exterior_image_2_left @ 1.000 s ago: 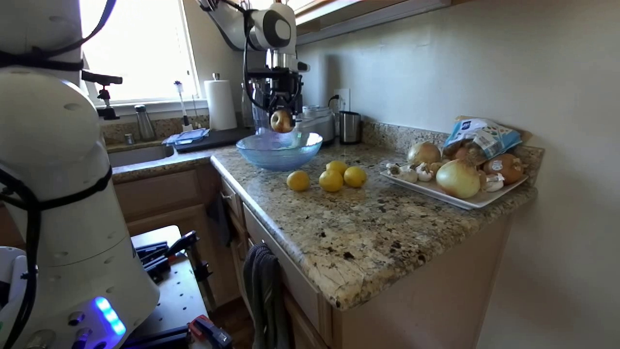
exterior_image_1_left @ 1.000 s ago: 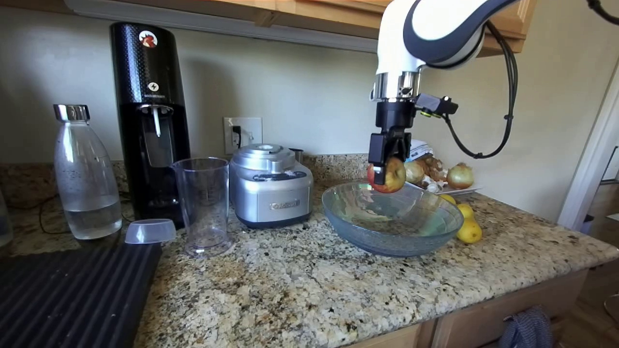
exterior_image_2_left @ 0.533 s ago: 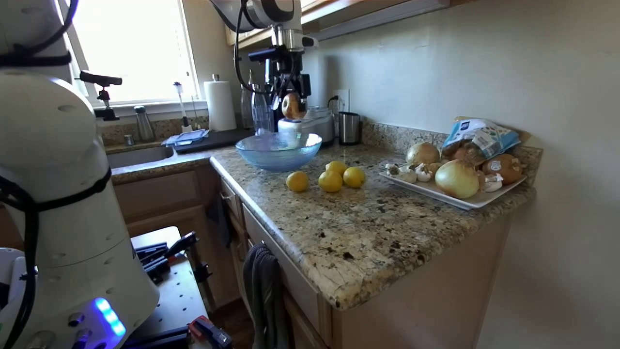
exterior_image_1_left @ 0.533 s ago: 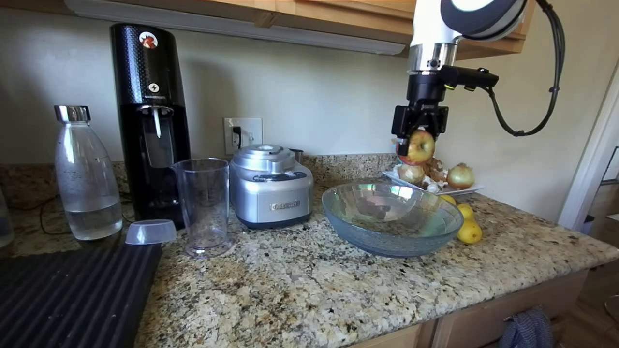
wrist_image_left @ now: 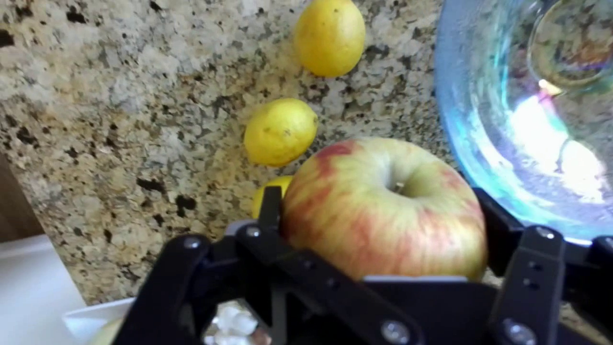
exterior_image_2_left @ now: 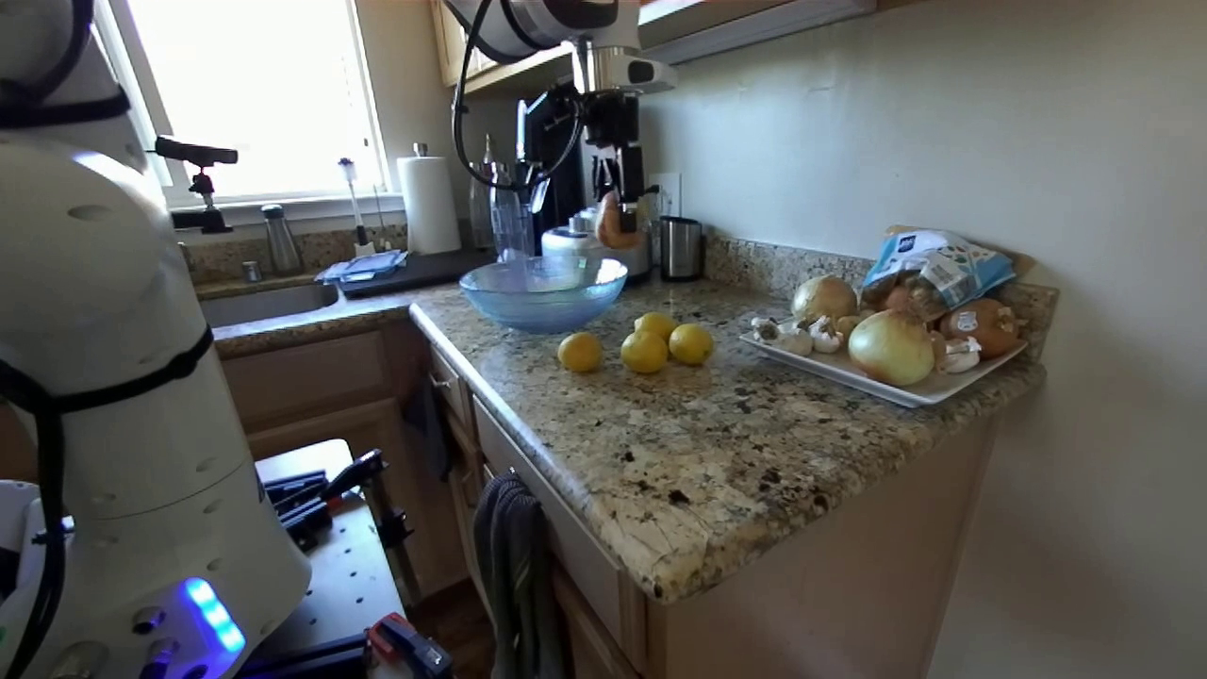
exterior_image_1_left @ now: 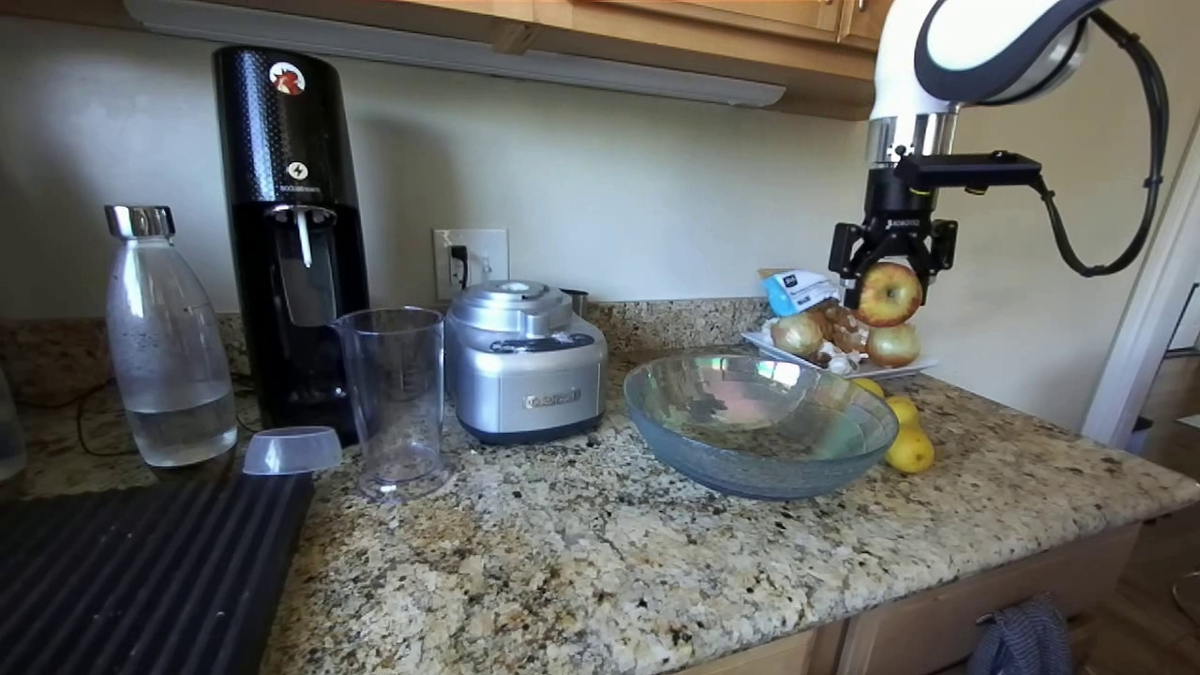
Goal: Remove the fruits from the glass bowl
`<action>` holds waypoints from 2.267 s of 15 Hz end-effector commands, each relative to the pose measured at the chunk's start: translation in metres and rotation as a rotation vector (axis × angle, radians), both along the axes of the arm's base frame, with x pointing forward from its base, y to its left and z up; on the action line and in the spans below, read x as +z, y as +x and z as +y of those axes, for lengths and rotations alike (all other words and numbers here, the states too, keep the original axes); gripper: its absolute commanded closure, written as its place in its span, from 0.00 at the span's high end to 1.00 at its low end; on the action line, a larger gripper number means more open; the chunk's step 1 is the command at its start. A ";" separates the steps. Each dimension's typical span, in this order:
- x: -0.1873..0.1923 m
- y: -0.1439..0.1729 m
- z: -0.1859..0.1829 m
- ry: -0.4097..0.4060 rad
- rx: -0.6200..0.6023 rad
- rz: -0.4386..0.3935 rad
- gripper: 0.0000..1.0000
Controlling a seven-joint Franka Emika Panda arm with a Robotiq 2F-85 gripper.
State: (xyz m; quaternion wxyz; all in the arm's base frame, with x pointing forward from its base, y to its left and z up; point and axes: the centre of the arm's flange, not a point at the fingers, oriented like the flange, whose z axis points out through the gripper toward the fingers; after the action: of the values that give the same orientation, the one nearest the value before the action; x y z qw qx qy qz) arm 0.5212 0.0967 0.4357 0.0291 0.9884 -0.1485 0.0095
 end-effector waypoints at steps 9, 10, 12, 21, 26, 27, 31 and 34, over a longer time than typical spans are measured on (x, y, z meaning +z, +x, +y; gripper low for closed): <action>-0.065 -0.045 -0.106 0.031 -0.597 -0.054 0.67; -0.069 -0.049 -0.109 0.039 -0.645 -0.054 0.67; -0.071 -0.055 -0.112 0.064 -0.730 -0.069 0.67; -0.083 -0.032 -0.115 0.040 -0.713 -0.031 0.67; -0.105 -0.006 -0.138 0.046 -0.788 -0.051 0.67; -0.110 0.000 -0.144 0.053 -0.801 -0.060 0.67; -0.137 0.023 -0.163 0.056 -0.834 -0.109 0.67; -0.151 0.026 -0.168 0.040 -0.841 -0.103 0.67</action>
State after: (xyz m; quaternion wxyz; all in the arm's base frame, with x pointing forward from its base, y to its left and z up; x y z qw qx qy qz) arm 0.5389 -0.0662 0.2910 0.0016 0.8510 -0.5240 0.0341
